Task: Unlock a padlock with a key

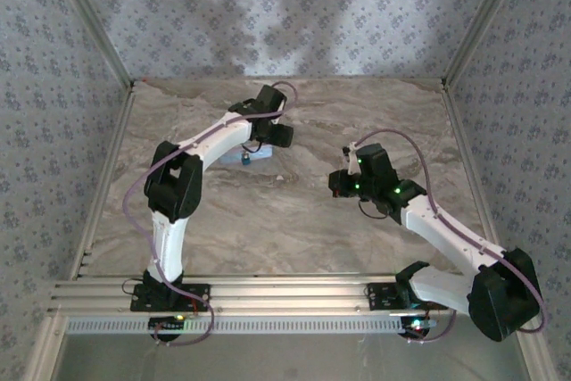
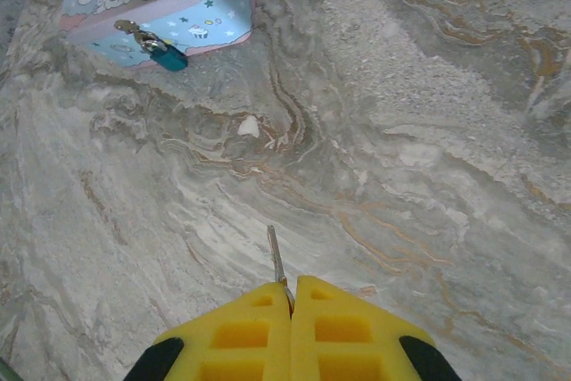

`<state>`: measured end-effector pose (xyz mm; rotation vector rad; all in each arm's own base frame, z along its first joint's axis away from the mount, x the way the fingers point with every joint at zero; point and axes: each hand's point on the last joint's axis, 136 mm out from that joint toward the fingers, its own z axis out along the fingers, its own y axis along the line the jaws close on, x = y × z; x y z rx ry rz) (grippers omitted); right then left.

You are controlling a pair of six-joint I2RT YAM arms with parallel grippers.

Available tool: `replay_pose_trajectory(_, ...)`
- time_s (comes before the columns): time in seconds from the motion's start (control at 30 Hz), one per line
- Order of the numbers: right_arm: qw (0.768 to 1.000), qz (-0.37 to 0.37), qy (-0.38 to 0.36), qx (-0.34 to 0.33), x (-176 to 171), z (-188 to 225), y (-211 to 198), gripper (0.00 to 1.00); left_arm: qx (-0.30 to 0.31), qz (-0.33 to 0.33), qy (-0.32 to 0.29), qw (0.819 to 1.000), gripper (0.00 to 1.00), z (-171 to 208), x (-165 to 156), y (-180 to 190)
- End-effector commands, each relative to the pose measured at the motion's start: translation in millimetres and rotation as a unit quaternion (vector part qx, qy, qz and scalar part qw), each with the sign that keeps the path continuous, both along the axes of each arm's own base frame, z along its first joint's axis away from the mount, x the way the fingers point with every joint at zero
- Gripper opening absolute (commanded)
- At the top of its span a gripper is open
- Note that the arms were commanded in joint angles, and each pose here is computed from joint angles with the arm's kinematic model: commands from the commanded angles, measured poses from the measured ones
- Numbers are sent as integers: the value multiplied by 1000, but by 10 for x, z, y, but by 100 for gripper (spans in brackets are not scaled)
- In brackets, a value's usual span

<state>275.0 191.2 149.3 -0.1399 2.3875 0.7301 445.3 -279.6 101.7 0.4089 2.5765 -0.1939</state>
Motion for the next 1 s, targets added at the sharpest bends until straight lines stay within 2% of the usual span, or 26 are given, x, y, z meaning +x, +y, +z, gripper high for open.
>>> replay_pose_trajectory(0.0, 1000, -16, -4, -6, 21, 99, -96, 0, 13, -24, 41, 999, 80, -191, -333, -85)
replay_pose_trajectory(0.23, 999, -41, 2, -4, -16, 98, -306, 0, 8, -44, 46, 998, 80, -236, -679, -285)
replay_pose_trajectory(0.53, 998, -66, 6, -6, -92, 45, -509, 0, -26, -88, 53, 994, 80, -219, -1130, -773)
replay_pose_trajectory(0.7, 998, -69, 8, -9, -121, 13, -543, 0, -39, -104, 54, 992, 80, -182, -1215, -918)
replay_pose_trajectory(0.87, 998, -62, 4, 1, -116, 30, -504, 0, -52, -108, 30, 992, 80, 72, -1194, -914)
replay_pose_trajectory(0.97, 999, -52, 0, 13, -105, 41, -449, 0, -68, -116, 2, 991, 81, 352, -1196, -887)
